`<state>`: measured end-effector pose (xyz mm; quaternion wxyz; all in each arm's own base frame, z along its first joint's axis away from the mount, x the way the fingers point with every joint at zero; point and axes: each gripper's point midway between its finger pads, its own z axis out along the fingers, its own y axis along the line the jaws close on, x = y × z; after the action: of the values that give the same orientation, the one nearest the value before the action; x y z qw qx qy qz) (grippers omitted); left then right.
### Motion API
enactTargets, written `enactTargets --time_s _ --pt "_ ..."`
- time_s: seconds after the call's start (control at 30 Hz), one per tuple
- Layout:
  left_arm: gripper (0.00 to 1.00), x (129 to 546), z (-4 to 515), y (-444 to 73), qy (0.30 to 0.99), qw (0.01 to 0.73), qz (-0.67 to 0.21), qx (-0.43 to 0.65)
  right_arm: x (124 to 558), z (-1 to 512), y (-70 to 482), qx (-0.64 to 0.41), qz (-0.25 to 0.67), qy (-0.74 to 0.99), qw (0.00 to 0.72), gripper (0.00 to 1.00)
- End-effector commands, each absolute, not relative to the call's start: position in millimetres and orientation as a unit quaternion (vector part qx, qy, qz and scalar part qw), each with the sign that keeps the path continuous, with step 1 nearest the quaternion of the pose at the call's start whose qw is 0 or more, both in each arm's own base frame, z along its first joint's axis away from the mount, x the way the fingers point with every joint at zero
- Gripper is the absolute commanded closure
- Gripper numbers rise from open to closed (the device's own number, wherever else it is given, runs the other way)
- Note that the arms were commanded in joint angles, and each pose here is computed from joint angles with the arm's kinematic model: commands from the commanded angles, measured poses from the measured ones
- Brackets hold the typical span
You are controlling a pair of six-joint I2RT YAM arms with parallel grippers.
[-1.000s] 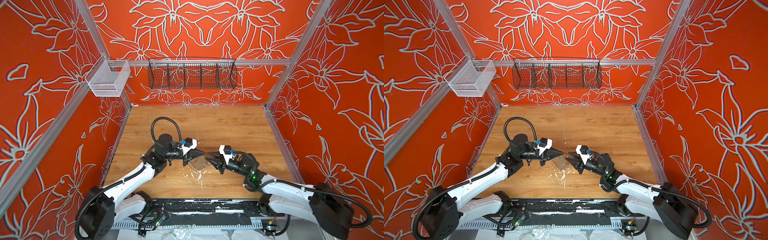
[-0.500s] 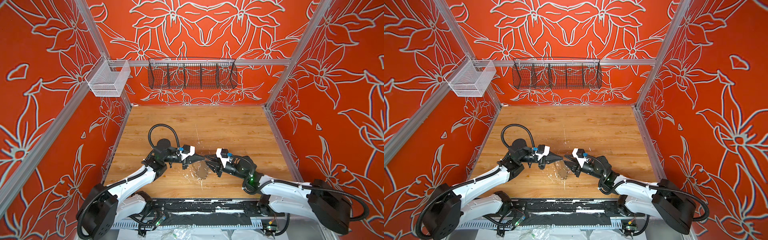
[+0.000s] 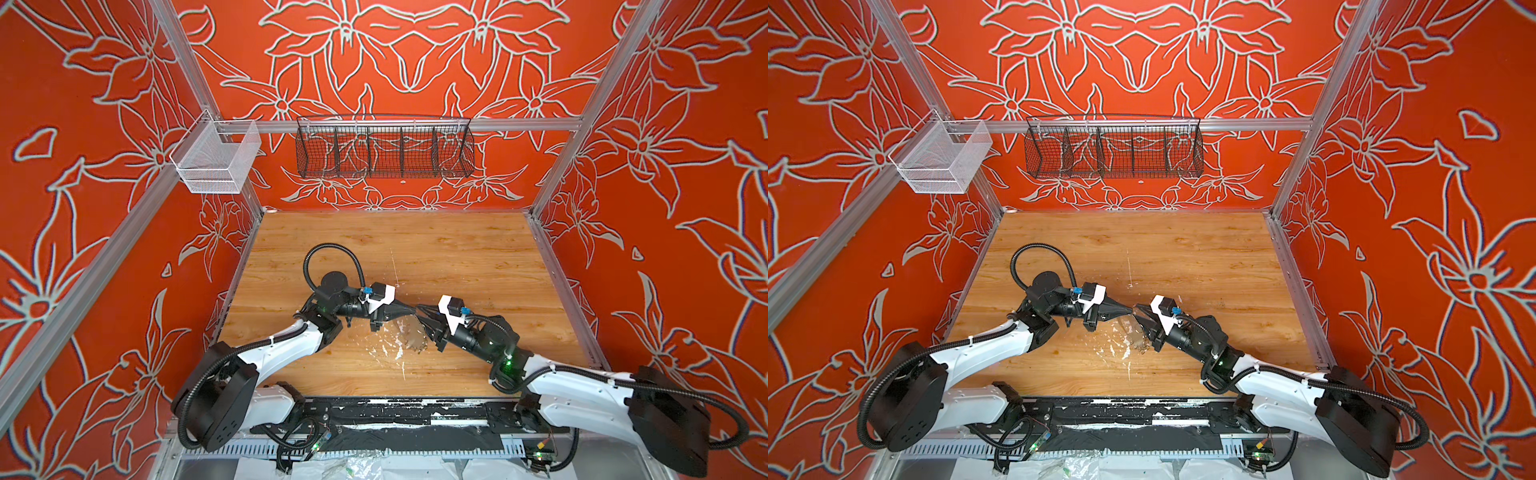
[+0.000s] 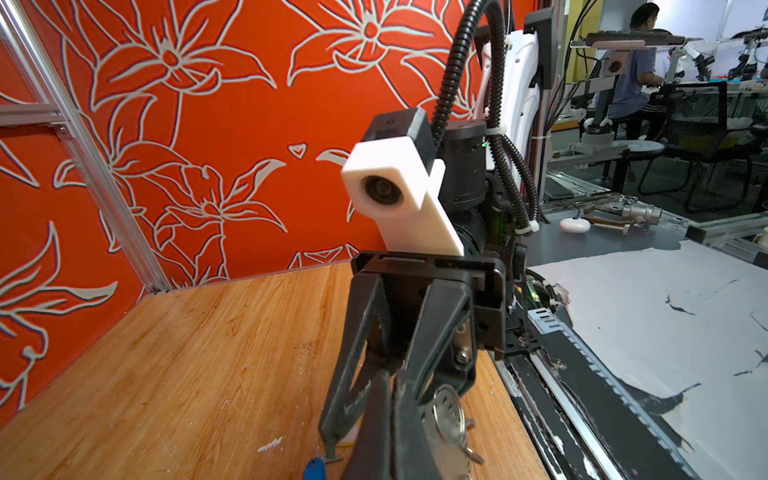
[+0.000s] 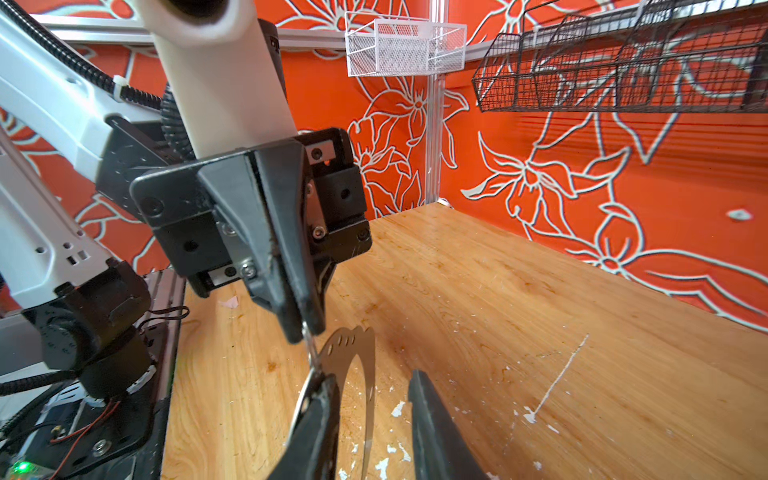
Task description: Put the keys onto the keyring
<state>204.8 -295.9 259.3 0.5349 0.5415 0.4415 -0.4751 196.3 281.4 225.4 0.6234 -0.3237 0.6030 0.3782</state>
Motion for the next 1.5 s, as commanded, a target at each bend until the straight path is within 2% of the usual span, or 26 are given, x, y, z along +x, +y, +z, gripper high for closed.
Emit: enactTargets --time_s 0.0,0.27,0.53,0.7,0.93,1.13,1.27,1.3,1.4,1.47 --pt "1.0 213.0 280.3 -299.2 0.427 0.565 -0.471 0.526 190.1 227.6 280.4 -0.333 0.375 0.59 0.632 0.69" --pt "1.0 211.2 267.9 -307.8 0.458 0.58 -0.417 0.529 189.3 230.8 277.1 -0.328 0.375 0.59 0.636 0.69" --pt "1.0 213.1 264.9 -301.7 0.473 0.59 -0.388 0.526 214.1 225.4 246.0 -0.275 0.287 0.635 0.662 0.62" --pt "1.0 217.4 264.8 -298.0 0.482 0.6 -0.371 0.52 206.3 235.4 232.6 -0.263 0.292 0.626 0.674 0.53" --pt "1.0 217.5 269.4 -296.4 0.482 0.605 -0.367 0.517 185.9 230.3 252.9 -0.331 0.329 0.596 0.653 0.31" --pt "1.0 219.4 270.8 -294.2 0.486 0.611 -0.358 0.513 187.9 216.8 271.8 -0.362 0.336 0.605 0.624 0.27" --pt "1.0 218.5 271.4 -293.3 0.485 0.611 -0.356 0.514 196.1 213.2 273.6 -0.354 0.326 0.616 0.624 0.34" --pt "1.0 218.2 271.7 -293.0 0.485 0.612 -0.354 0.515 196.7 213.7 273.7 -0.352 0.326 0.616 0.625 0.39" --pt "1.0 218.7 271.1 -292.6 0.486 0.613 -0.352 0.514 195.7 216.3 273.9 -0.35 0.331 0.612 0.627 0.65" --pt "1.0 219.6 271.1 -292.5 0.486 0.614 -0.35 0.514 195.2 217.8 273.7 -0.349 0.334 0.611 0.628 0.75"
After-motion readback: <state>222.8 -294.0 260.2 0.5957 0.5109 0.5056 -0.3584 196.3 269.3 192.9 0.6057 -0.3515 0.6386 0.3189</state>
